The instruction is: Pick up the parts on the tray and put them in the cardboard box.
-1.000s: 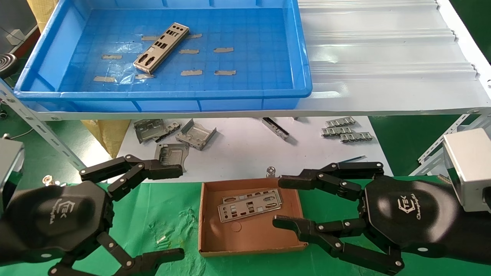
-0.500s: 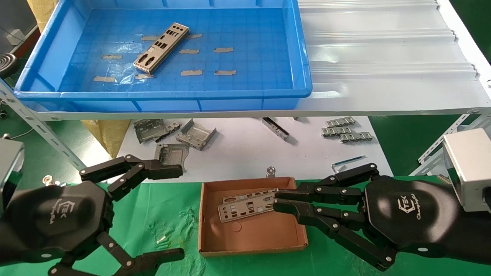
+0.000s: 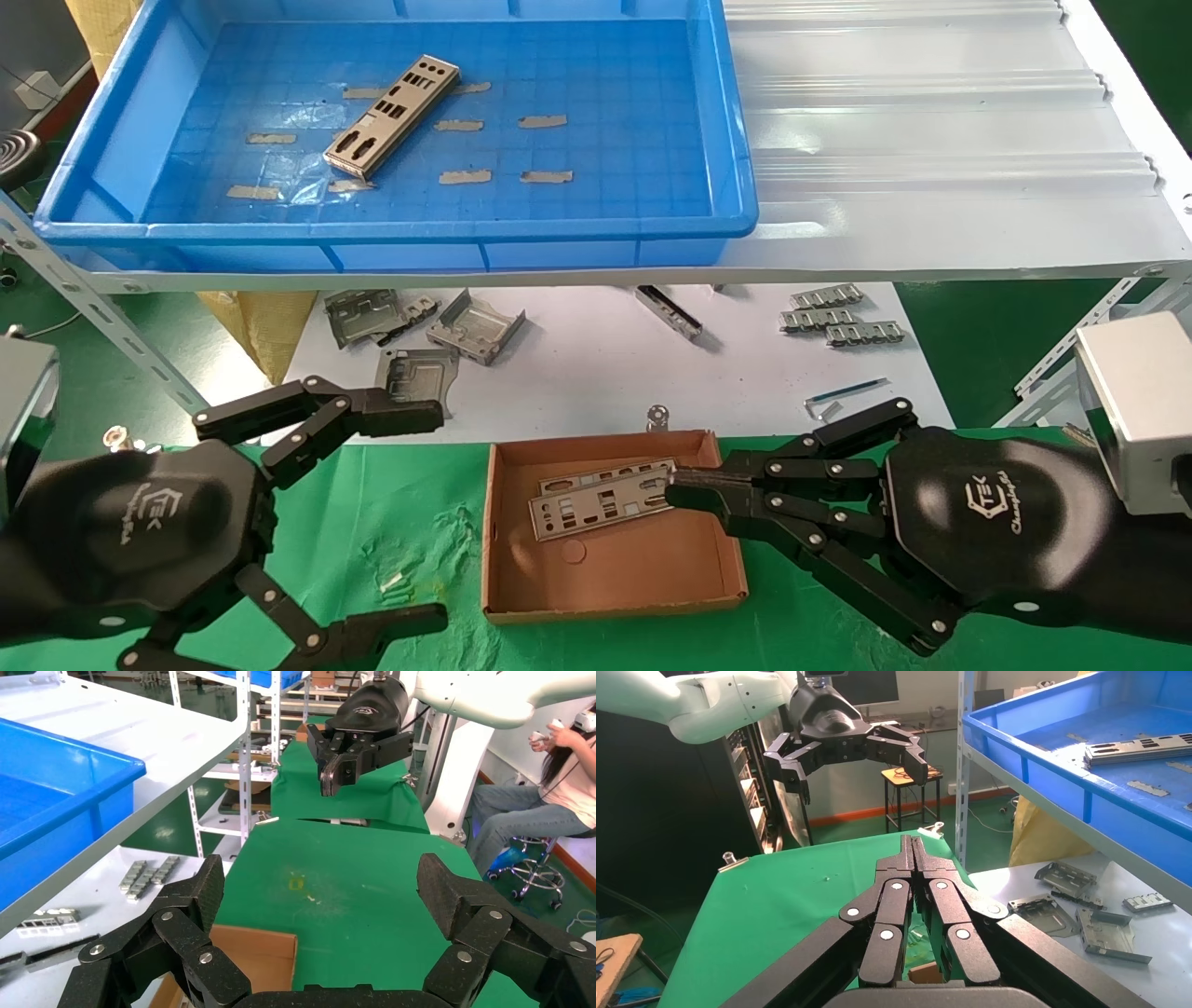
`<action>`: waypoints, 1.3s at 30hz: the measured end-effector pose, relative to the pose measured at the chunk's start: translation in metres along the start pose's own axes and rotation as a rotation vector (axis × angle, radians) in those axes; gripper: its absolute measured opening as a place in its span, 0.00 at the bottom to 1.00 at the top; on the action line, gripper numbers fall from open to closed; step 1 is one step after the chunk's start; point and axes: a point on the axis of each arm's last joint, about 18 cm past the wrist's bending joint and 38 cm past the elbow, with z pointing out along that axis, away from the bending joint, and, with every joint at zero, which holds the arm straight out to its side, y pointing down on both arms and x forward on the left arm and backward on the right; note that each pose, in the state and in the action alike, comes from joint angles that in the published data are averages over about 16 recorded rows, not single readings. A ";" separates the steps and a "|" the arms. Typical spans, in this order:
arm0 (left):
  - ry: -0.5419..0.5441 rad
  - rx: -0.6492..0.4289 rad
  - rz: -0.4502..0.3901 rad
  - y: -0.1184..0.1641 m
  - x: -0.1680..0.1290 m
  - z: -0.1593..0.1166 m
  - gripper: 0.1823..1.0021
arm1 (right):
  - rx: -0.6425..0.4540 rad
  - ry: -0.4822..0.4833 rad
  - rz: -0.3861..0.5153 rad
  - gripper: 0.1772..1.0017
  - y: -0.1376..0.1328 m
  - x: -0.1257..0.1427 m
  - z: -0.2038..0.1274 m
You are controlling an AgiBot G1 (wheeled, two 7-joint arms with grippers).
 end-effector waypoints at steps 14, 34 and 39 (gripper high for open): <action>0.000 0.000 0.000 0.000 0.000 0.000 1.00 | 0.000 0.000 0.000 0.02 0.000 0.000 0.000; -0.133 -0.042 0.039 -0.036 -0.092 0.030 1.00 | 0.000 0.000 0.000 0.02 0.000 0.000 0.000; -0.250 -0.085 0.055 -0.056 -0.151 0.045 1.00 | 0.000 0.000 0.000 0.02 0.000 0.000 0.000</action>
